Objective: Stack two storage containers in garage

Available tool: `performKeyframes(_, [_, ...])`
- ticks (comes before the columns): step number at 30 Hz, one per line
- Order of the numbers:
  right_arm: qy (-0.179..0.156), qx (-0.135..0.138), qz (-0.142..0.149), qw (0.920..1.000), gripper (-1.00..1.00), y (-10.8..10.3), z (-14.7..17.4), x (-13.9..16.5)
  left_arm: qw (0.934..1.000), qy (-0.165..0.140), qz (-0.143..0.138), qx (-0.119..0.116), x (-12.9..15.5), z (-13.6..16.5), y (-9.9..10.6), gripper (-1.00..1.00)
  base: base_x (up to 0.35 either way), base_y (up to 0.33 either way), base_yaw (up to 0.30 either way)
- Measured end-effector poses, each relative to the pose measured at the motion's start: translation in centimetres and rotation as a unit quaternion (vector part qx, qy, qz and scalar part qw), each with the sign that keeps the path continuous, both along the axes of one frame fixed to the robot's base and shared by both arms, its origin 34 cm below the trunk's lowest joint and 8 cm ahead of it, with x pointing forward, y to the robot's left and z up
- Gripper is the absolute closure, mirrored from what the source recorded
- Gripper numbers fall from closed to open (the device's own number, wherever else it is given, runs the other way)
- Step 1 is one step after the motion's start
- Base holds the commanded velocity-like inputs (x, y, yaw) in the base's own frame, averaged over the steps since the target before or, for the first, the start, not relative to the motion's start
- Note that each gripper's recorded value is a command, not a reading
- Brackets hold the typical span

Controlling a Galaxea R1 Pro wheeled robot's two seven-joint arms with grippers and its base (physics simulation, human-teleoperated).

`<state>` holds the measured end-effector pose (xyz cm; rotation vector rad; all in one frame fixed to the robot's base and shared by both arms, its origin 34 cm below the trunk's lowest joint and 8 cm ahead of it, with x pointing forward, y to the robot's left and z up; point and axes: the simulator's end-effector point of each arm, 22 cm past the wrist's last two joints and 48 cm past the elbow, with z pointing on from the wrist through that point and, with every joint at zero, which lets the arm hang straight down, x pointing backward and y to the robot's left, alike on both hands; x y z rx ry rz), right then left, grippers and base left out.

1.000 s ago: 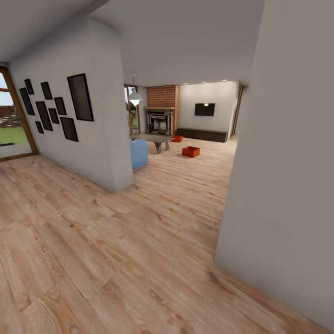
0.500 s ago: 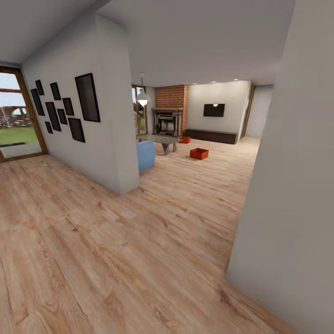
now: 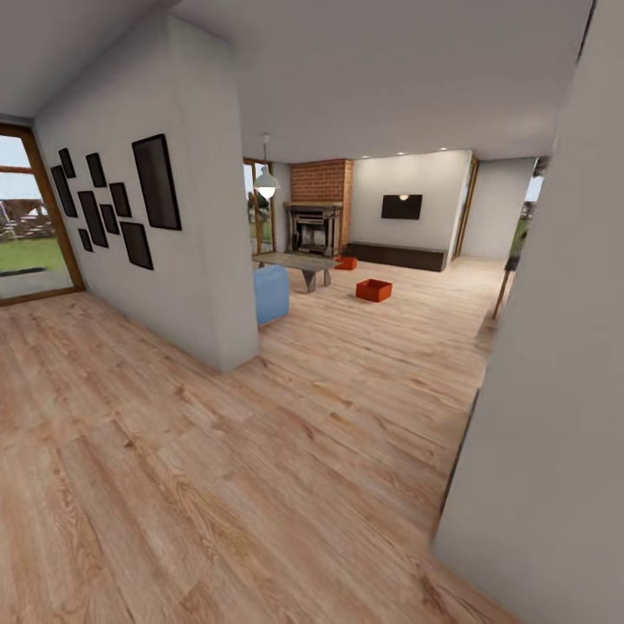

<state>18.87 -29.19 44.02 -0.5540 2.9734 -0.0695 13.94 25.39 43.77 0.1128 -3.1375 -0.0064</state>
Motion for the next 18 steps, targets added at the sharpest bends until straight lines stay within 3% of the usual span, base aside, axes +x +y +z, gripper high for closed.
performKeyframes(18, [-0.001,0.000,0.000,1.0000,-1.00,-0.06,0.01,0.04,1.0000,-0.001,0.000,0.000,0.05,0.00,-0.02,-1.00,0.322,0.000,0.000])
